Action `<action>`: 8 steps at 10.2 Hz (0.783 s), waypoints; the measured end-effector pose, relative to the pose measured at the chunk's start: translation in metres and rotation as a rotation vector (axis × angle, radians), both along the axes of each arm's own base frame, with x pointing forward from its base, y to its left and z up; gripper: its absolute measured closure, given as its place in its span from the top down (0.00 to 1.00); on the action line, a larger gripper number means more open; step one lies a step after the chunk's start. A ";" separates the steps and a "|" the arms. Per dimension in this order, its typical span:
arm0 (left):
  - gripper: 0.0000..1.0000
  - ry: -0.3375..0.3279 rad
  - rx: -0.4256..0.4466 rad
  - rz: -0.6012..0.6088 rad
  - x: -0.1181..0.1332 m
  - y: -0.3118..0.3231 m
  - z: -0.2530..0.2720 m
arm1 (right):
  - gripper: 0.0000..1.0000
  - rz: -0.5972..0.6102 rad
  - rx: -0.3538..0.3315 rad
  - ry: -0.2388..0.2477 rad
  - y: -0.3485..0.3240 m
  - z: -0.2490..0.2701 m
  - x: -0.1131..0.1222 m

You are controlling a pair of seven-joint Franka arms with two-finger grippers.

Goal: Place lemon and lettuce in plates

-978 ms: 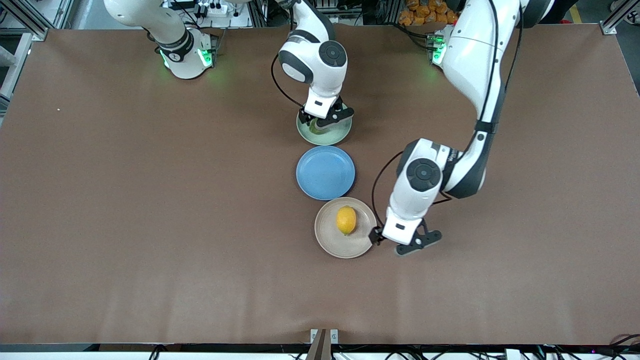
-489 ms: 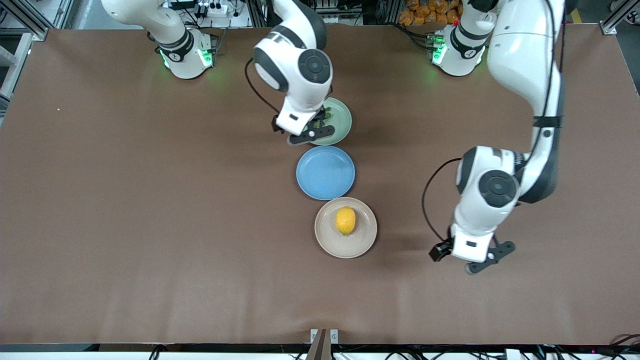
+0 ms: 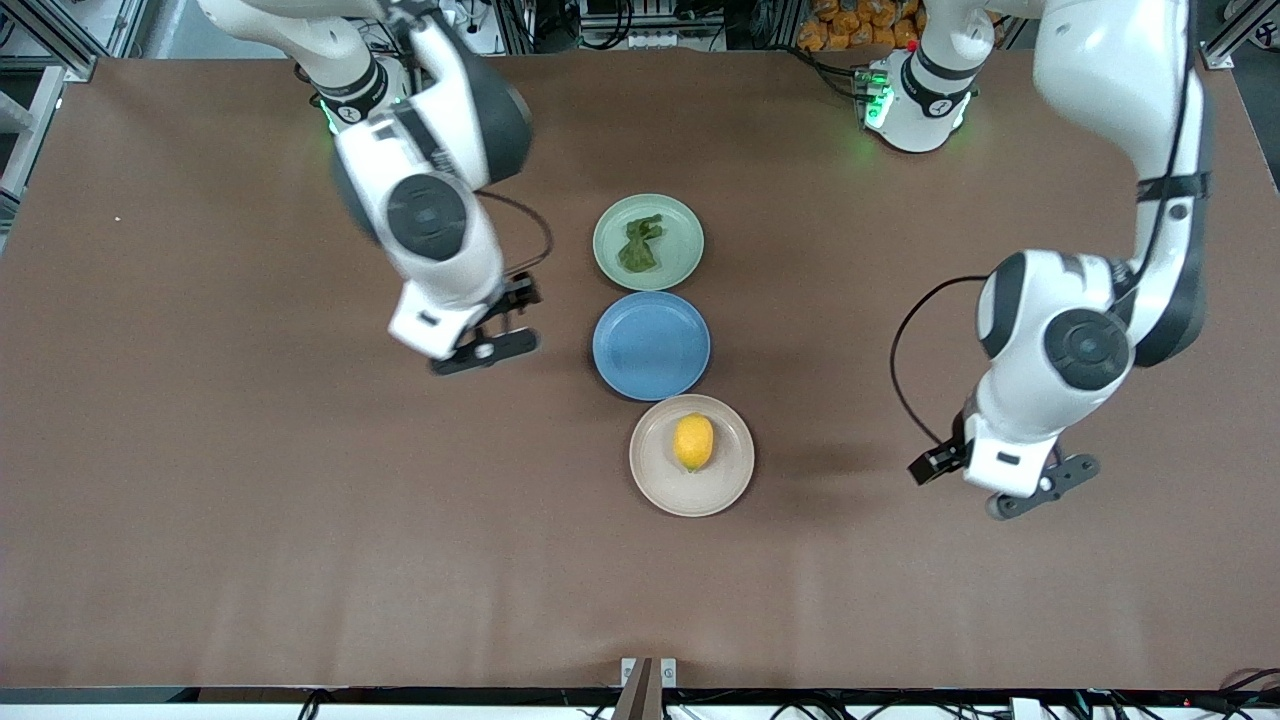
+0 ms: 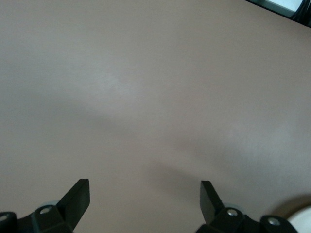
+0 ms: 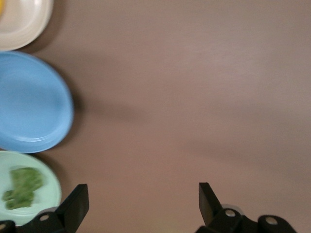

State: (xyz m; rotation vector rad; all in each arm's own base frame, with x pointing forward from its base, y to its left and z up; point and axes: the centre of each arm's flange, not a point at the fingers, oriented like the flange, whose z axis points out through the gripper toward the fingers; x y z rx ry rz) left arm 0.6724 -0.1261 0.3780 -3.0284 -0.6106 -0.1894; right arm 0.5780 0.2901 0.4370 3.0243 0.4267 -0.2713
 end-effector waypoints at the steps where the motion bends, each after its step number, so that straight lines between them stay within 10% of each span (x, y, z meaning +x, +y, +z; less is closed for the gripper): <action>1: 1.00 0.012 -0.004 -0.029 -0.015 0.014 0.025 | 1.00 -0.035 0.020 -0.020 -0.059 0.017 0.028; 8: 1.00 0.017 -0.007 -0.107 -0.038 0.039 0.067 | 1.00 -0.259 0.032 -0.129 -0.249 0.084 0.075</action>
